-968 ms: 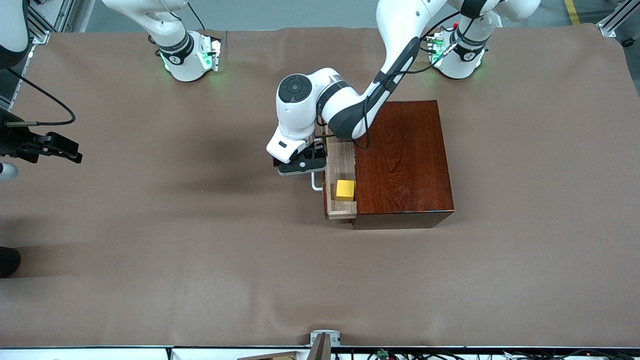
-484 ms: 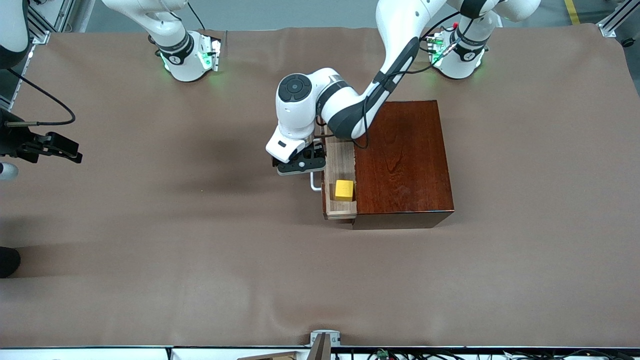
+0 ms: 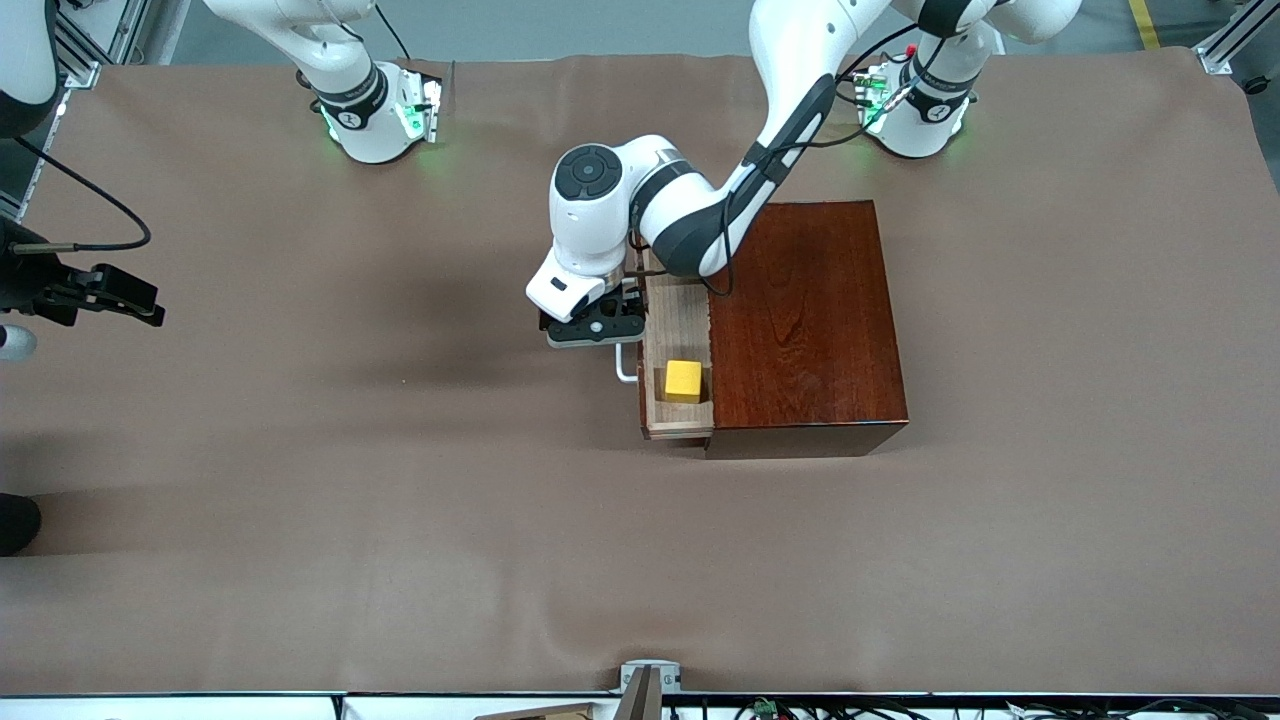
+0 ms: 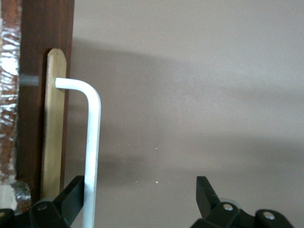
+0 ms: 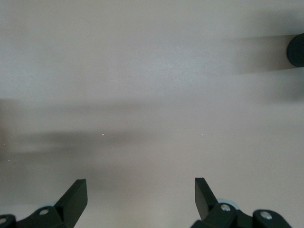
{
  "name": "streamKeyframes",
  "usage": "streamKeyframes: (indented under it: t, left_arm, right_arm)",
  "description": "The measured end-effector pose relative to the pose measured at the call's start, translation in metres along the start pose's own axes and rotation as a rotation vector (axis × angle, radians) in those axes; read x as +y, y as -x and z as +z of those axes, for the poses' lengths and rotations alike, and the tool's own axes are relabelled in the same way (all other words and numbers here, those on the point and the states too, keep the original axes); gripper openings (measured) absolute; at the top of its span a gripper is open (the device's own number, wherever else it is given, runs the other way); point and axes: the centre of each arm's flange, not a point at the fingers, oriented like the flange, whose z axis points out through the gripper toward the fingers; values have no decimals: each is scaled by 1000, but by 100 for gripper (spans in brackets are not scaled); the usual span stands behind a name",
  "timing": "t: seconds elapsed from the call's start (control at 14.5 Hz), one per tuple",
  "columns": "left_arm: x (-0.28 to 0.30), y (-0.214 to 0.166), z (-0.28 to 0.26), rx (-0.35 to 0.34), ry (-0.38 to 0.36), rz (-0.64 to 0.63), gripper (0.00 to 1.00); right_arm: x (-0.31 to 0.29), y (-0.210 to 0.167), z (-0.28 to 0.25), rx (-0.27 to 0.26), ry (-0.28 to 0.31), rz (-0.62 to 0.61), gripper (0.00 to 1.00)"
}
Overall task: Open drawer, take yellow block, close drawer
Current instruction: 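Pull the drawer open by its handle with the left gripper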
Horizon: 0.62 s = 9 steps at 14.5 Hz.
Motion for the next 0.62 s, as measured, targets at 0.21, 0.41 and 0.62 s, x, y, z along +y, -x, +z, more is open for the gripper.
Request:
streamKeyframes:
  t: [0.21,0.41,0.62]
  left_arm:
    - [-1,-2,0,-9,13,50,100]
    - [3,-6,-1,-25,90,17,100]
    - [3,-8,1,-28,122,-9,100]
  right_arm:
    - [0,0,0,0,0,0,100]
    - [0,0,0,0,0,0,100]
    - [0,0,0,0,0,0,100]
